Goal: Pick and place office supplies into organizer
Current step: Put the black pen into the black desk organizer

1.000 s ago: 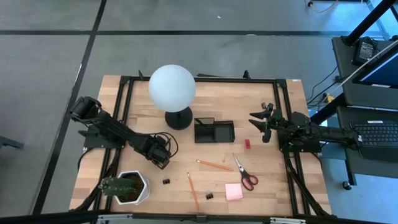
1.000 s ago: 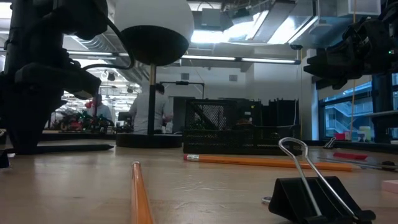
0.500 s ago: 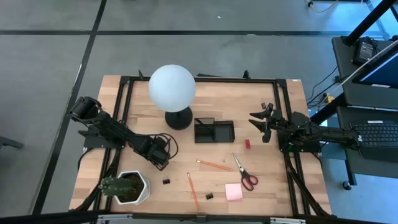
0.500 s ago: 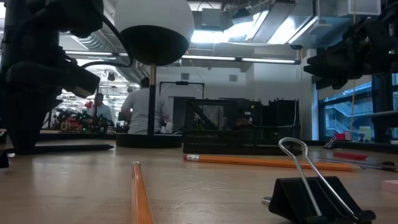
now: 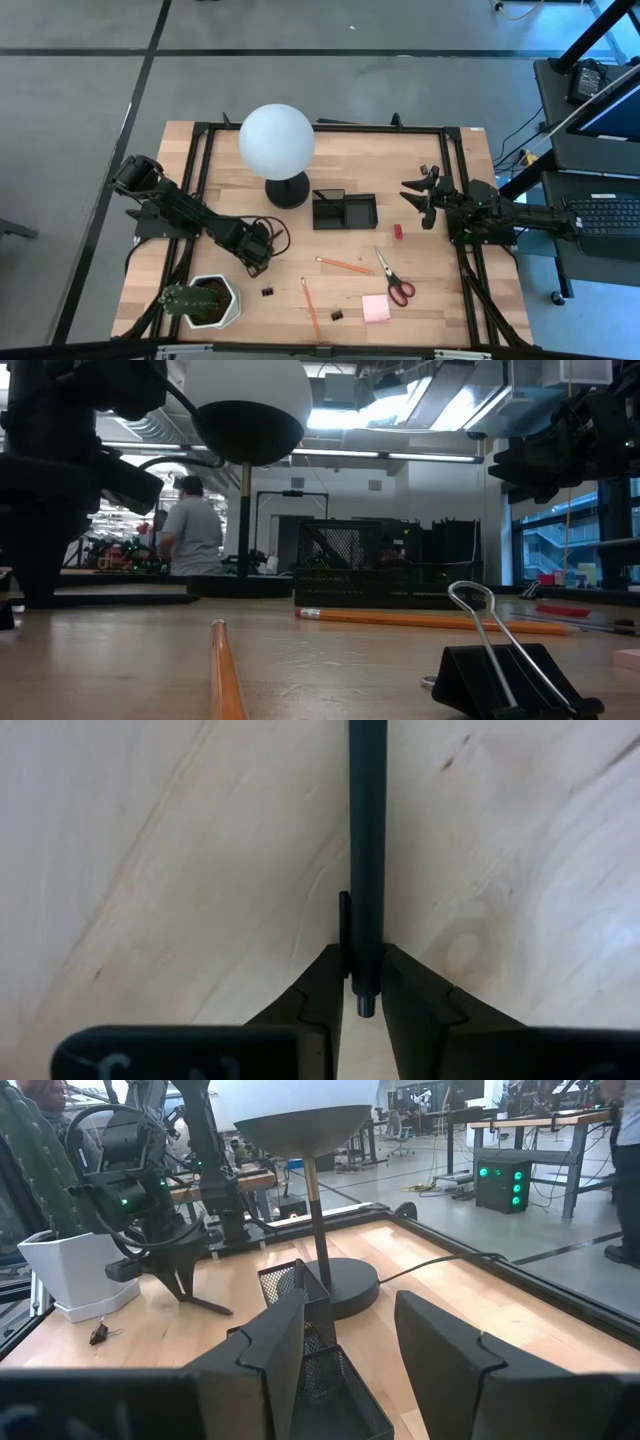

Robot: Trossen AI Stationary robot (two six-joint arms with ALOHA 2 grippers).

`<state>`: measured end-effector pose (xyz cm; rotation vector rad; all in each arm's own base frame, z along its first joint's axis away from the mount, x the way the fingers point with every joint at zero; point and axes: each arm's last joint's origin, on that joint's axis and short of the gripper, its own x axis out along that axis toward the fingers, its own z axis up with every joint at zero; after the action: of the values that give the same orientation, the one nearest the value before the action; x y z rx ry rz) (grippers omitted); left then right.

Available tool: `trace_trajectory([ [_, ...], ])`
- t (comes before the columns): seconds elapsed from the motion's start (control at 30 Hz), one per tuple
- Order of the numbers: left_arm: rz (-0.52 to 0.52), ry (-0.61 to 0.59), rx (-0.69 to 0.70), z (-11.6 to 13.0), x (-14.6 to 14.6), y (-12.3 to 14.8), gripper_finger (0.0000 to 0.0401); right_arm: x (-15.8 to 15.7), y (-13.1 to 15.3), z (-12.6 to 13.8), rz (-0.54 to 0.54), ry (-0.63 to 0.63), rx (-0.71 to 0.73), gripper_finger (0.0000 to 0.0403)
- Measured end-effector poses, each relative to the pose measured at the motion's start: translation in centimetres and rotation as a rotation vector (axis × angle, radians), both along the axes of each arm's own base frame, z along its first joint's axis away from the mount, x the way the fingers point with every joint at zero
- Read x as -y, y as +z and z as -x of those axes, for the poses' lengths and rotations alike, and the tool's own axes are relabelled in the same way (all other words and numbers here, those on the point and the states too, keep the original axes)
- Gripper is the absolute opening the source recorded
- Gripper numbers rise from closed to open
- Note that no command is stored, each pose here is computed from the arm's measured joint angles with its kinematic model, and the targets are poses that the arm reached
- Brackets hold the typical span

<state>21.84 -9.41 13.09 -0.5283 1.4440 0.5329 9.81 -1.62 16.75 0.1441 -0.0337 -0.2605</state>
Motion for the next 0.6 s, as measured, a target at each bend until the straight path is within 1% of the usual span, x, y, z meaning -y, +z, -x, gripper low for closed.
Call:
trace_trajectory([
  [0.3,-0.035,-0.185,0.027,-1.0,0.3,0.9,0.0053,0.0,0.0,0.0,0.000,0.000,0.000,0.0162],
  [0.4,-0.053,-0.215,0.102,-1.9,0.5,1.7,0.0053,0.0,0.0,0.0,0.000,0.000,0.000,0.0162],
  [0.5,-0.071,-0.257,0.097,-2.1,0.6,2.0,0.0053,0.0,0.0,0.0,0.000,0.000,0.000,0.0162],
  [0.6,-0.089,-0.286,0.144,-2.8,0.8,2.7,0.0053,0.0,0.0,0.0,-0.001,0.000,0.000,0.0162],
])
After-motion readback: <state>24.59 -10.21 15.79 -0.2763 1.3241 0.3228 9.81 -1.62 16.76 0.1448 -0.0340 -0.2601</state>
